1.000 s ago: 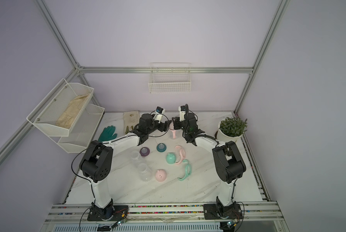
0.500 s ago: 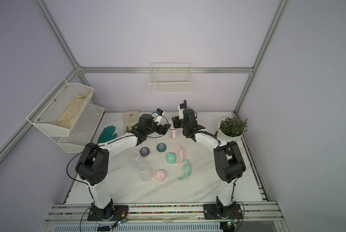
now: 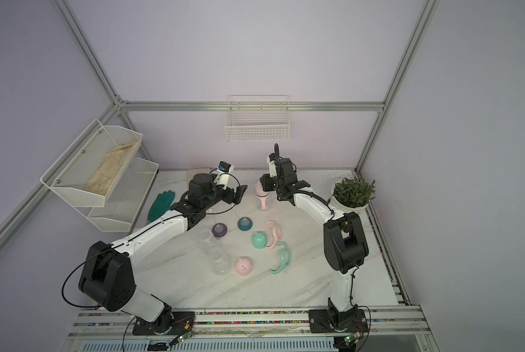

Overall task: Assemble the baby bottles
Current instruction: Close the lid on the baby bottle.

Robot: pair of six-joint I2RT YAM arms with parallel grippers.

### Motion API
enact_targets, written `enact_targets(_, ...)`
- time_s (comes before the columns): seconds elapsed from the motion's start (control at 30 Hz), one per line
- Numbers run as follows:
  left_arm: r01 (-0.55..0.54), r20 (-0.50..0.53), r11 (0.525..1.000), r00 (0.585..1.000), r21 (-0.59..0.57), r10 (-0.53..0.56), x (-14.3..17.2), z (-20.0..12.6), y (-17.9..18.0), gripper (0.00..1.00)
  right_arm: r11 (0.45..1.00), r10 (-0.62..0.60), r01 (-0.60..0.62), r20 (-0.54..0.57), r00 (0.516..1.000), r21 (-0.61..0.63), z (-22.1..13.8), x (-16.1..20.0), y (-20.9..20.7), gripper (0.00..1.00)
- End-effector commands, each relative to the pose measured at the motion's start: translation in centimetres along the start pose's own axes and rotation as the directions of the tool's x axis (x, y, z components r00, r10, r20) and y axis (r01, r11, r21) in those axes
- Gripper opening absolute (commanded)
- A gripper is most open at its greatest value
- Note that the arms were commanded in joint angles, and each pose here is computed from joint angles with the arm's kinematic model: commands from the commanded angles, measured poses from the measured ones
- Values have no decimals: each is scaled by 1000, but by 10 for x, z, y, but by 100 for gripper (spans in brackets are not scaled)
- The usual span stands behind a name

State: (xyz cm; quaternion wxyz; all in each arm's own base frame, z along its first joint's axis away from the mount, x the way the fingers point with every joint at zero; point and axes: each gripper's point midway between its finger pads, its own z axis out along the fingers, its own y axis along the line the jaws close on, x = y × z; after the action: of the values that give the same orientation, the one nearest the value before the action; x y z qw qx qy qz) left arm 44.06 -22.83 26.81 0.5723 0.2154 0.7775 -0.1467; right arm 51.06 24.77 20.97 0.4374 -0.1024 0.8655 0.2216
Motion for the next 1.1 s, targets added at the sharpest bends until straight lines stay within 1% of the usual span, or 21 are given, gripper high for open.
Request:
enact_targets(0.0,-15,-21,999,1000,-30,14,10,-12,7,100,999,-12,20,-162,987,48,8,37,-14,40)
enact_targets(0.27,-26,-54,999,998,-21,24,22,-16,6,100,997,-63,66,-92,994,38,-6,-3,-3,54)
enact_targets(0.37,-20,-46,999,999,-35,19,19,-19,9,100,994,-103,104,-56,993,17,-17,-19,5,63)
enact_targets(0.43,-9,-40,998,999,-55,7,16,-23,15,100,991,-135,135,-30,990,-7,-26,-28,12,68)
enact_targets(0.57,19,-34,993,999,-116,-23,13,-33,35,100,981,-186,185,-2,983,-63,-45,-39,28,74)
enact_targets(0.6,31,-2,990,999,-140,-32,2,-46,44,100,978,-193,193,0,981,-76,-51,-40,31,75)
enact_targets(0.7,58,15,979,998,-193,-57,-2,-64,64,100,975,-192,190,-4,981,-112,-64,-36,39,76)
enact_targets(0.9,56,29,950,998,-306,-50,-4,-100,88,100,958,-220,208,-43,975,-198,-83,-2,69,77)
enact_targets(0.97,71,34,941,997,-331,-63,-3,-108,93,100,943,-250,231,-52,967,-241,-87,9,84,77)
enact_targets(1.0,79,36,937,997,-341,-71,-3,-112,96,100,933,-269,240,-78,960,-269,-91,22,93,77)
enact_targets(1.07,91,39,930,996,-355,-82,0,-118,100,100,900,-324,278,-89,942,-336,-99,39,117,77)
